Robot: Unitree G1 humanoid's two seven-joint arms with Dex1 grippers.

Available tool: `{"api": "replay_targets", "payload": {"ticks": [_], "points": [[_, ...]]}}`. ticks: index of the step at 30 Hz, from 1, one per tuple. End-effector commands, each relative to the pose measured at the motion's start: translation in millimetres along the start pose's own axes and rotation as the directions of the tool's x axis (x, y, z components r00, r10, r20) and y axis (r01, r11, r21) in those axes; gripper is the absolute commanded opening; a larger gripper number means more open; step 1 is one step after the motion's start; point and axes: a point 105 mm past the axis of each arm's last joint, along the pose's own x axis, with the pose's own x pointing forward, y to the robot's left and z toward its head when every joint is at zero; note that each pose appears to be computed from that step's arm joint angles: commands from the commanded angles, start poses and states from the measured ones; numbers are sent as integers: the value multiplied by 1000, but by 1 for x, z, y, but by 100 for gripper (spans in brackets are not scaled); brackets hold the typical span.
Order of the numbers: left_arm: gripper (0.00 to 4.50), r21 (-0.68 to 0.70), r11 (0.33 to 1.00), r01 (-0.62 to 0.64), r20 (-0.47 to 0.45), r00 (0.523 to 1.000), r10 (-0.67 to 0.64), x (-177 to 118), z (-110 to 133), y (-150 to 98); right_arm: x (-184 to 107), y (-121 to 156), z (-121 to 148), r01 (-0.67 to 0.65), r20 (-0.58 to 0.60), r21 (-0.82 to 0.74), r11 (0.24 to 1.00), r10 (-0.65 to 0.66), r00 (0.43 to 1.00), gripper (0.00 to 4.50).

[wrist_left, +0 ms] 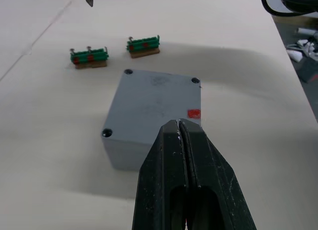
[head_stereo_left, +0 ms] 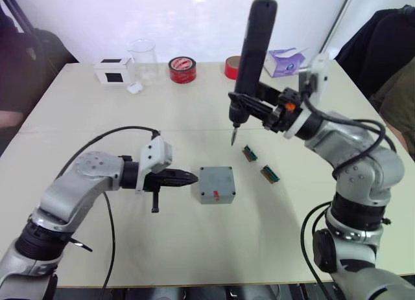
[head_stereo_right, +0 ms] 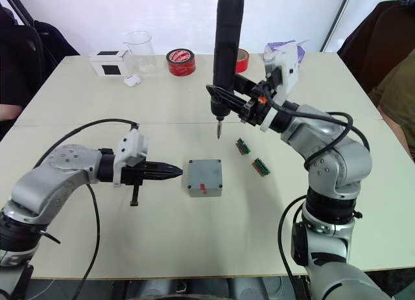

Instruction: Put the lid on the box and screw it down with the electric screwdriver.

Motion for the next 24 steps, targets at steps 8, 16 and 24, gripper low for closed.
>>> {"api": "replay_targets", "payload": {"ticks": [8, 16, 24], "points": [[0, 26, 1000, -14, 5, 1000, 14, 23, -9, 8, -7, 24, -13, -16, 47, -79, 997, 19, 999, 183], [0, 28, 999, -15, -12, 1000, 16, 26, -15, 10, -6, 25, -22, 23, 65, -96, 995, -17, 998, 183], [0, 29, 1000, -1, -13, 1000, 2, 30, -16, 8, -6, 14, -32, 92, 59, -150, 984, -84, 995, 183]]}}
